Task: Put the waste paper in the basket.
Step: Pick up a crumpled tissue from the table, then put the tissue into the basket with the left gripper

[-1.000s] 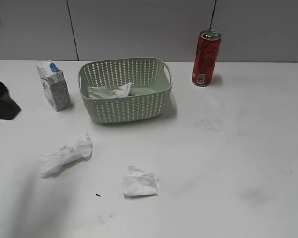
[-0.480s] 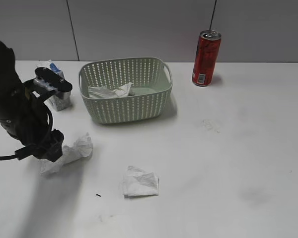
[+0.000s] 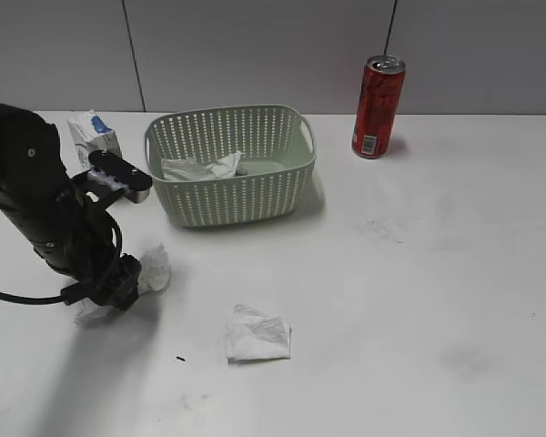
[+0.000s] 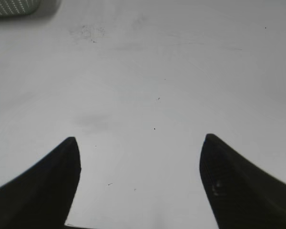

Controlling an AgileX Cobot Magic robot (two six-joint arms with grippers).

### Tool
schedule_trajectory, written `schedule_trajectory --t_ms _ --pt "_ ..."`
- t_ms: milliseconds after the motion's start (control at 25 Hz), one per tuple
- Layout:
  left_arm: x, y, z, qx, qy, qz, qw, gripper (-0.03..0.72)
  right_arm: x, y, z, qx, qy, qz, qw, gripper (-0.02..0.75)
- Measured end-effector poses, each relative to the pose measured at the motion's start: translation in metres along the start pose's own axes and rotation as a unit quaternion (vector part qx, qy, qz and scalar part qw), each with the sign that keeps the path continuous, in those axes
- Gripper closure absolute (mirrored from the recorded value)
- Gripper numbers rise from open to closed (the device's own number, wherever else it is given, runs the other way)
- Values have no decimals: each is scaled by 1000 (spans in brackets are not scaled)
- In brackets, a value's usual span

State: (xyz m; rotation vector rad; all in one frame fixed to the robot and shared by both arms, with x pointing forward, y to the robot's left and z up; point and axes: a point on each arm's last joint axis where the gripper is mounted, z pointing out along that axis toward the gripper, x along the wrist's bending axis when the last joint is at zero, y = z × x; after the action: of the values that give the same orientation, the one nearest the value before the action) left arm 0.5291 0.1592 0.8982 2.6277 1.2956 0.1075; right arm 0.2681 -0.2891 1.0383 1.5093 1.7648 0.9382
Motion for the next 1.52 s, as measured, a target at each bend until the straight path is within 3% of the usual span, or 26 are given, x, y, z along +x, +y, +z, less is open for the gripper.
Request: schedule_trajectory --t_ms 160,240,400,440,640,800,920,1040,1160,1240,1320,1520 --pt "0 0 4 3 0 0 1000 168 0 0 0 0 0 0 1000 149" --pt "0 -1 4 5 -1 0 1000 284 0 0 0 0 0 0 1000 149" --pt "-1 -3 3 15 -5 -1 1000 601 0 0 0 0 0 0 1000 149" --pt "-1 -3 2 17 -6 -1 1000 636 0 0 0 0 0 0 1000 149" --pt "-4 -2 -32 -9 -5 2 1000 677 0 0 0 0 0 0 1000 149" --pt "-7 3 -85 -96 14 8 995 680 0 0 0 0 0 0 1000 149" --pt "-5 19 -124 -221 49 11 974 680 0 0 0 0 0 0 1000 149" --pt "0 40 -149 -347 80 -3 934 680 0 0 0 0 0 0 1000 149" --pt "5 59 -155 -435 94 -34 895 680 0 0 0 0 0 0 1000 149" --pt "5 71 -152 -473 103 -43 874 680 0 0 0 0 0 0 1000 149" --pt "2 83 -143 -493 106 -41 863 680 0 0 0 0 0 0 1000 149" --pt "-12 109 -99 -485 98 -25 869 680 0 0 0 0 0 0 1000 149"
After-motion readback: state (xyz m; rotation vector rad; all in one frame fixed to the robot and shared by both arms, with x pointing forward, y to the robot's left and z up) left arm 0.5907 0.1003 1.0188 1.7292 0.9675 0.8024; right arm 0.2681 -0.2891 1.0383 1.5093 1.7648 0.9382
